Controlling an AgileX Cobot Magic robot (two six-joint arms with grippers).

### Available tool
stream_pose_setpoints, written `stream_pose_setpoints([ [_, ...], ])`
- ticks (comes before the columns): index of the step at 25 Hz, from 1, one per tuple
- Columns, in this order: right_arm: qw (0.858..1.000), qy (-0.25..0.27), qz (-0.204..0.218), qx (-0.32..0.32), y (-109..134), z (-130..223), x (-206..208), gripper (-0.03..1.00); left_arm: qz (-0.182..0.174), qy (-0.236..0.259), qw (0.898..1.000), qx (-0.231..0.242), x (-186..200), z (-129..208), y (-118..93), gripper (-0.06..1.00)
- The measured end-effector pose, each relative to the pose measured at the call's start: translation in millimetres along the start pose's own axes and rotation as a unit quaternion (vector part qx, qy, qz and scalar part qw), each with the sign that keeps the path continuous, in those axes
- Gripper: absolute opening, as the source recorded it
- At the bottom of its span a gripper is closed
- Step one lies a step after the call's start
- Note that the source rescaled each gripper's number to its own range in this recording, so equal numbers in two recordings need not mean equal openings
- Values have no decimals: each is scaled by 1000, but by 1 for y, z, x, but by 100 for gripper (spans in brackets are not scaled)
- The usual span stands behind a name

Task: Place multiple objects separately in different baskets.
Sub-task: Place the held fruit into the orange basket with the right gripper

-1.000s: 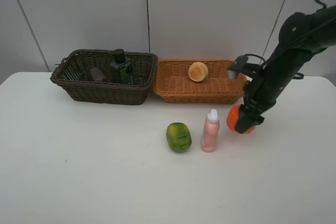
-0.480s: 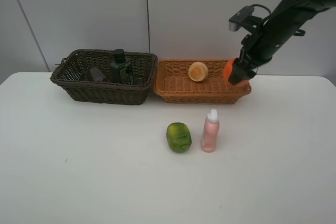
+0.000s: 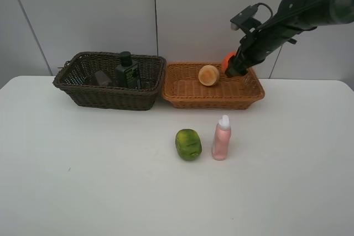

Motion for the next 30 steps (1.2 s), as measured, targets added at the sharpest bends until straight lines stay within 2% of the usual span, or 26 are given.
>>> stream_pose_setpoints([
  [6, 1000, 0, 7, -6, -4, 9, -22, 55, 0, -1, 1000, 0, 0, 0, 0, 98],
  [10, 1000, 3, 12, -12, -10, 14, -25, 55, 0, -1, 1000, 0, 0, 0, 0, 98],
  [20, 1000, 10, 7, -13, -8, 19, -33, 56, 0, -1, 1000, 0, 0, 0, 0, 98],
  [21, 1000, 10, 7, -13, -8, 19, -33, 61, 0, -1, 1000, 0, 0, 0, 0, 98],
  [23, 1000, 9, 5, -16, -7, 18, -33, 80, 0, -1, 1000, 0, 0, 0, 0, 98],
  [25, 1000, 9, 5, -17, -7, 18, -32, 89, 0, -1, 1000, 0, 0, 0, 0, 98],
  [30, 1000, 10, 4, -18, -7, 18, -32, 95, 0, -1, 1000, 0, 0, 0, 0, 98],
])
Point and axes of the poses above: a point on each arm's last joint axis where the gripper is mounted, x pointing back along that axis away from the gripper, y along the wrist's bending axis when the last joint is at zero, z = x × y, the point moved 8 cm from there along -x, pointing out along that axis toward the gripper, and after that the axes turned 8 degrees about -x, right-handed, at the moved point
